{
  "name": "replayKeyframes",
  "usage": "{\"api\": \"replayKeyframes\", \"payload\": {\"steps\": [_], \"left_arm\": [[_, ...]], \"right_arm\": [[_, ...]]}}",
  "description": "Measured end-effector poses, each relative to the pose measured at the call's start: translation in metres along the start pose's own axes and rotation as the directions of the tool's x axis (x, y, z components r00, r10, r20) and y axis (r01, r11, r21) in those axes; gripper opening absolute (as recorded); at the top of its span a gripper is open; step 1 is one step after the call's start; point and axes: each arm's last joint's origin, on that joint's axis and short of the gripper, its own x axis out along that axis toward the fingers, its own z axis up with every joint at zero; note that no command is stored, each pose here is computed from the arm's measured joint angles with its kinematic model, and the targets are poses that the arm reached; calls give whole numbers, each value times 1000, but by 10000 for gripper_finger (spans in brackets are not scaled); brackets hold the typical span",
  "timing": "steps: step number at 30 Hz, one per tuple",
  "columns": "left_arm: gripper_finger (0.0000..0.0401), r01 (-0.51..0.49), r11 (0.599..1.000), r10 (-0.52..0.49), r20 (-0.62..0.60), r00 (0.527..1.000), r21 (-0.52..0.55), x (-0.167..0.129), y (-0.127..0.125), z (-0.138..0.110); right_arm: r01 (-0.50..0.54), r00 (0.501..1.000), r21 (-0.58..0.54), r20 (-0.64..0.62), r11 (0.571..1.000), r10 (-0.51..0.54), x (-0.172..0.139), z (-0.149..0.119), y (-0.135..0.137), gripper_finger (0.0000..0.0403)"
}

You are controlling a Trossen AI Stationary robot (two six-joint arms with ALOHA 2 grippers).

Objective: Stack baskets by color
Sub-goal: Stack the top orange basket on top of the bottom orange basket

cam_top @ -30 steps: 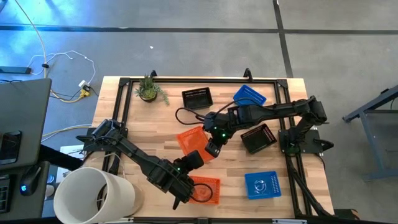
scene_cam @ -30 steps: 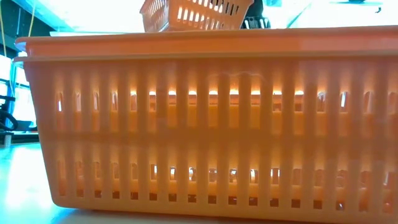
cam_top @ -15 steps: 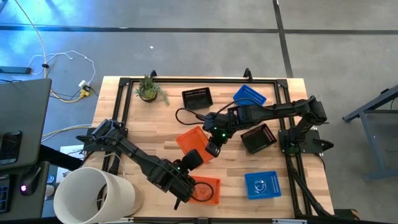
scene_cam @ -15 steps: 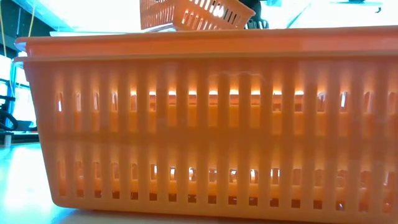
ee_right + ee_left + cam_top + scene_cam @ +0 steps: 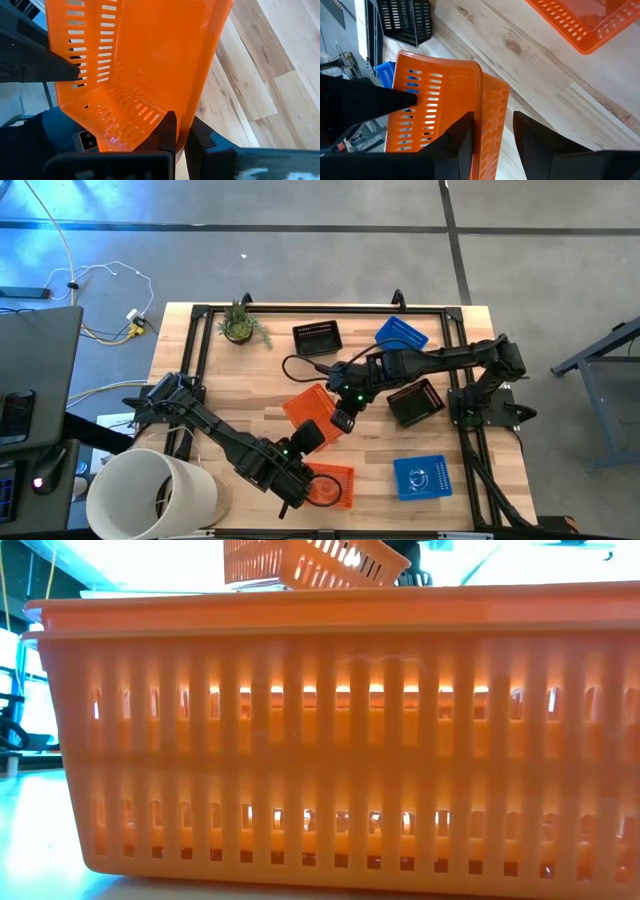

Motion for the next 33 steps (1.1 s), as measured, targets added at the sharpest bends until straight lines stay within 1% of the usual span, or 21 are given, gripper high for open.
{"api": "replayKeyframes", "payload": {"steps": [4,10,13,15,16,22,26,29,33], "left_arm": [[117,6,1000,-6,3,1000,20,0,0,0],[117,-15,999,15,0,1000,45,-2,-3,1],[117,-63,997,63,-15,998,53,-6,-3,1],[117,-67,996,67,-7,998,55,-12,-4,-2],[117,-68,997,68,5,998,46,-16,-3,-3],[117,-22,998,24,34,999,-55,-22,-2,-8],[117,35,994,-31,38,999,-102,-28,-5,-12],[117,90,986,-86,27,996,-143,-29,-10,-14],[117,158,965,-154,37,987,-210,-32,-14,-16]], "right_arm": [[-10,1000,6,-16,1000,10,0,-1,0,0],[-6,999,-31,-52,1000,4,1,-6,2,0],[53,995,-43,-81,998,-56,1,-11,-1,0],[92,989,-52,-112,994,-98,1,-15,-4,1],[97,990,-60,-101,993,-103,2,-15,-3,1],[91,990,-91,-97,992,-100,3,-15,-1,1],[85,990,-103,-100,991,-95,3,-17,1,1],[80,990,-123,-103,989,-93,4,-20,4,1],[61,992,-149,-101,987,-77,6,-24,12,1]]}}
